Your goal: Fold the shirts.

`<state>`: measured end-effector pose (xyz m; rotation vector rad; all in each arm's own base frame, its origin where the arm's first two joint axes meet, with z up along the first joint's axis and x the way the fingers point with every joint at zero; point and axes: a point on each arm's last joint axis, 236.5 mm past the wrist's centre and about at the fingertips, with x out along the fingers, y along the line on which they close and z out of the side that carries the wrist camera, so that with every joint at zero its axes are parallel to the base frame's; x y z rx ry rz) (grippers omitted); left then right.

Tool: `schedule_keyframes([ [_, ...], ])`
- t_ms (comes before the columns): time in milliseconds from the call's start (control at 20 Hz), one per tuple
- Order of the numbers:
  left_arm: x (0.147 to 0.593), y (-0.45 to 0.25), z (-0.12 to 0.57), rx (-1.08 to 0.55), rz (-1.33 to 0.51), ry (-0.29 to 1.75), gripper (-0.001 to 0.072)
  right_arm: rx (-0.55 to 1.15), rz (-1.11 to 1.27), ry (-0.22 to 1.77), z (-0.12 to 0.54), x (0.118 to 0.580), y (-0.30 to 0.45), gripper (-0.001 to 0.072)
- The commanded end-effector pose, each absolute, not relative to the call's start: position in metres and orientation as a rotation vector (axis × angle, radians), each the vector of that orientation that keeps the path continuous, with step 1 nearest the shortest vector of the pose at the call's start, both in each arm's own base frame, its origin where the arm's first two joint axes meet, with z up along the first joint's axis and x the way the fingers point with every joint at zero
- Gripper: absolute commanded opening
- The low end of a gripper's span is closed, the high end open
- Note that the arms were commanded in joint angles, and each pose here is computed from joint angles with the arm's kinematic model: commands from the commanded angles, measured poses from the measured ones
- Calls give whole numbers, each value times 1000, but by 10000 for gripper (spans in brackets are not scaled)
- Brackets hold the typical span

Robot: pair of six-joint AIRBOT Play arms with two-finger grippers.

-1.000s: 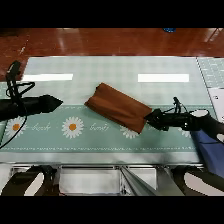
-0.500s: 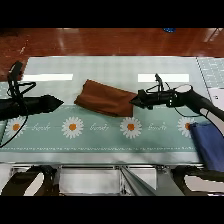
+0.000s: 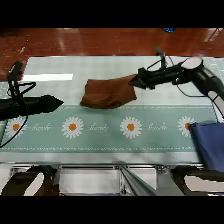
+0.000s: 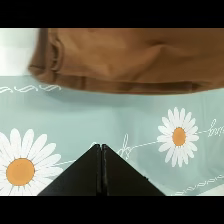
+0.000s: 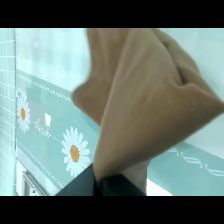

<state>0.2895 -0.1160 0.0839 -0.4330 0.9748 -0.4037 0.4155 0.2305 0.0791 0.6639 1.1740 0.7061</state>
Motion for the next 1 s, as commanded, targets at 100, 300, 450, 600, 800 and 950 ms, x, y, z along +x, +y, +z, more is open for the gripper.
schedule_keyframes([
  [100, 289, -116, 84, -433, -403, 976, 18, 558, 528, 1046, 174, 444, 149, 17],
  [300, 290, -116, 84, -422, -409, 973, 18, 598, 382, 918, 240, 431, 62, 17],
  [450, 290, -116, 84, -423, -408, 972, 19, 634, 249, 840, 269, 406, 1, 17],
  [600, 294, -114, 86, -429, -398, 953, 19, 686, 113, 851, 271, 371, -54, 17],
  [800, 295, -114, 86, -428, -396, 948, 19, 743, -101, 964, 252, 307, -113, 18],
  [950, 300, -112, 89, -430, -386, 925, 19, 764, -337, 998, 237, 259, -152, 18],
])
